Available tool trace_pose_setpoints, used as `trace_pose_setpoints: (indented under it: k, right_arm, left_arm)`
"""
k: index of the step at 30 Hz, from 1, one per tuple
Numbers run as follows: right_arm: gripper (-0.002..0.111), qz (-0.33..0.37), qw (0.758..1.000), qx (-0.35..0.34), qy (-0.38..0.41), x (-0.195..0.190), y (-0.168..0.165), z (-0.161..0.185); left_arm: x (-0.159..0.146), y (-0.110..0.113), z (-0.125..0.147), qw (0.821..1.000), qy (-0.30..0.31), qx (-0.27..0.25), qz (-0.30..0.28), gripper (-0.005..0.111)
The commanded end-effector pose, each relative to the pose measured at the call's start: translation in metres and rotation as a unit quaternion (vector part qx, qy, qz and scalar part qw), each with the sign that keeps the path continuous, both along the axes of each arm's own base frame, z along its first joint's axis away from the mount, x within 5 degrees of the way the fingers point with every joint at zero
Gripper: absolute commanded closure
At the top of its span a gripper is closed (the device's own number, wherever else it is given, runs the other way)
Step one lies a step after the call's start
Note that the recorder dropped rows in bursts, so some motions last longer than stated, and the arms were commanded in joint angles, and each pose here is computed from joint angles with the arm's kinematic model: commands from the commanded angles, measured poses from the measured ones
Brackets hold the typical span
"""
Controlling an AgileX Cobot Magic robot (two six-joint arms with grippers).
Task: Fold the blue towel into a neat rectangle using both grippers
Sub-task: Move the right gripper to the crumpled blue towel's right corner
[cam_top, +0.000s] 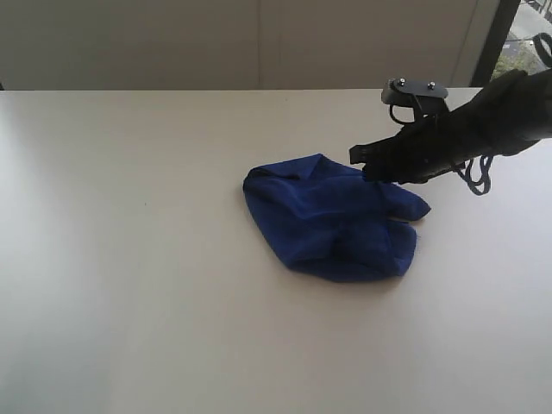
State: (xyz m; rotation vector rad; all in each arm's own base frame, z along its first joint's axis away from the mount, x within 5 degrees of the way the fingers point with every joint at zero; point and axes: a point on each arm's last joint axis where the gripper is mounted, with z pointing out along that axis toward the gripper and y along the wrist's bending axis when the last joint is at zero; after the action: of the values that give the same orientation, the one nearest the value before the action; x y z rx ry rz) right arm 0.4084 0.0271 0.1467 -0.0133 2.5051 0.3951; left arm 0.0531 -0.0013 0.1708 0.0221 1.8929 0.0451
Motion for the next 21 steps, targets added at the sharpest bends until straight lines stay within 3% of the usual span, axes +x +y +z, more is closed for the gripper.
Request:
trace_pose_setpoints:
  k: [1,7,13,21]
  right_arm:
    - [0.076,0.003,1.0,-0.004,0.009,0.001,0.0,-0.01]
    - [0.081,0.008,1.0,0.003,0.016,0.0,0.002,-0.01]
    - [0.108,0.004,1.0,0.0,0.001,0.001,0.001,-0.002]
    - [0.108,0.019,0.998,-0.019,-0.051,-0.001,0.0,0.032]
  left_arm:
    - [0.0,0.0,-0.001,1.0,-0.002,-0.003,0.002,0.107]
    - [0.0,0.0,-0.001,1.0,-0.002,-0.003,0.002,0.107]
    - [0.0,0.0,-0.001,1.0,-0.002,-0.003,0.002,0.107]
    - [0.0,0.0,-0.001,1.0,-0.002,-0.003,0.002,0.107]
